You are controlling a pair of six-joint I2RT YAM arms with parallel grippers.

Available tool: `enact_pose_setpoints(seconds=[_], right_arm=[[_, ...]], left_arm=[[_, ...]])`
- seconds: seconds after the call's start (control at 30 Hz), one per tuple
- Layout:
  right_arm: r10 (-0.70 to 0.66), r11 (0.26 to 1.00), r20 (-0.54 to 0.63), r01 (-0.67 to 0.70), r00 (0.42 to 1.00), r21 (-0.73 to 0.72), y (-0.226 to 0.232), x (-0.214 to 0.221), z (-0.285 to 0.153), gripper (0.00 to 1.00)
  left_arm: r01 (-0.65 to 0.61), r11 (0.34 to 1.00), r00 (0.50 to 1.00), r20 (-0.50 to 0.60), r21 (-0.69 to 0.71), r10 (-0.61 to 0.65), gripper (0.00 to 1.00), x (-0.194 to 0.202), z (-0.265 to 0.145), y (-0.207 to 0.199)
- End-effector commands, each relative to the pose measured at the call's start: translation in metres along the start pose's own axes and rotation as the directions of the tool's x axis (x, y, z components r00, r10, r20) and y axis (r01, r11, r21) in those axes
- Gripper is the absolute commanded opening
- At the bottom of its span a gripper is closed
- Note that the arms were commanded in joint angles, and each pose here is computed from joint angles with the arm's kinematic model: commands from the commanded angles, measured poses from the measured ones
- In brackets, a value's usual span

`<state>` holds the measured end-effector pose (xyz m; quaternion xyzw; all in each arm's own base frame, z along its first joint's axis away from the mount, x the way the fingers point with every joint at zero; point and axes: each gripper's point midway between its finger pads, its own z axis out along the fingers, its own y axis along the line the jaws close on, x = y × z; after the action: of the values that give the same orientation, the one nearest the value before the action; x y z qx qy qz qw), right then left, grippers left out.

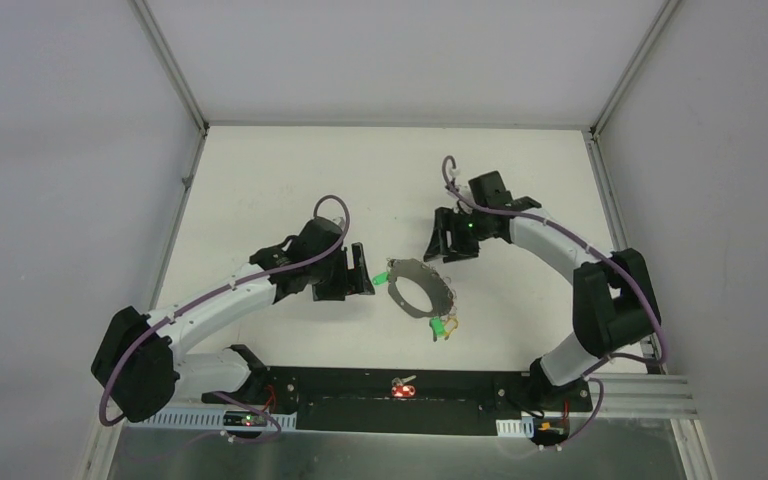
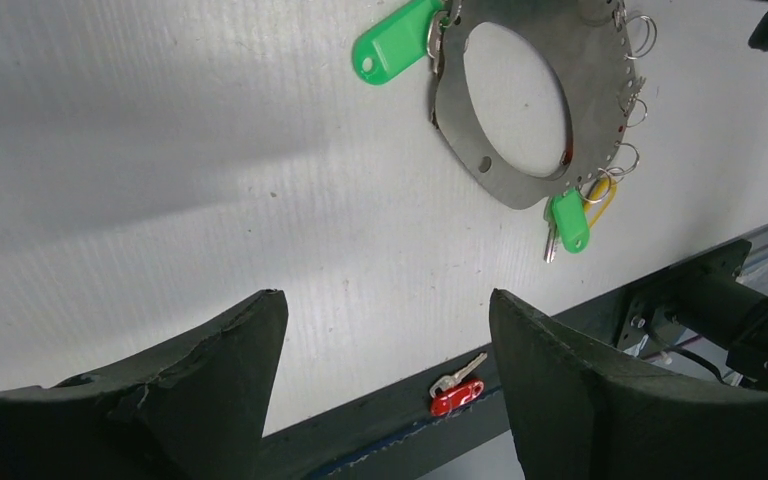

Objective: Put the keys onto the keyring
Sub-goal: Pick up the keyring from the center of the board.

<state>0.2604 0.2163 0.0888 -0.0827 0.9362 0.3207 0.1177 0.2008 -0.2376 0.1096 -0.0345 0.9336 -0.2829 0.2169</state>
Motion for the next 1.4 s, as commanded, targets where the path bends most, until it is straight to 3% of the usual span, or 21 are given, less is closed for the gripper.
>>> enact_pose_setpoints(seconds=[0.0, 0.17, 0.3, 0.5, 0.67, 1.03, 1.23, 1.37], right_arm=[[-0.262, 0.965, 0.064, 0.259, 0.963, 0.049, 0.024, -0.038, 0.014, 0.63], [-0.471, 0.878, 0.153, 0.478, 0.869, -0.011, 0.042, -0.059, 0.038, 0.64], [-0.605, 0.747, 0.202, 0.637, 0.770, -0.191, 0.062, -0.047, 0.051, 0.65], [-0.627, 0.702, 0.197, 0.656, 0.754, -0.276, 0.064, -0.049, 0.073, 0.65], [-0.646, 0.678, 0.184, 0.667, 0.741, -0.310, 0.063, -0.049, 0.085, 0.59], [-0.711, 0.651, 0.151, 0.724, 0.686, -0.228, 0.053, -0.042, 0.109, 0.31], [-0.719, 0.656, 0.139, 0.731, 0.681, -0.186, 0.053, -0.049, 0.107, 0.00], [-0.734, 0.642, 0.147, 0.748, 0.663, -0.170, 0.060, -0.053, 0.096, 0.00]], left_arm=[[0.042, 0.997, 0.999, 0.014, 0.067, -0.043, 0.76, -0.003, -0.009, -0.006], [0.054, 0.996, 0.997, 0.059, 0.068, -0.058, 0.76, -0.007, -0.017, 0.000], [0.065, 0.996, 0.994, 0.080, 0.056, -0.069, 0.76, -0.005, -0.020, 0.007], [0.079, 0.996, 0.993, 0.090, 0.046, -0.083, 0.76, -0.001, -0.023, 0.014], [0.081, 0.996, 0.992, 0.096, 0.041, -0.085, 0.76, -0.001, -0.026, 0.016], [0.075, 0.997, 0.992, 0.100, 0.032, -0.078, 0.76, -0.001, -0.030, 0.016], [0.070, 0.997, 0.991, 0.110, 0.034, -0.073, 0.76, -0.003, -0.034, 0.016], [0.036, 0.998, 0.989, 0.145, 0.044, -0.042, 0.76, -0.009, -0.040, 0.014]])
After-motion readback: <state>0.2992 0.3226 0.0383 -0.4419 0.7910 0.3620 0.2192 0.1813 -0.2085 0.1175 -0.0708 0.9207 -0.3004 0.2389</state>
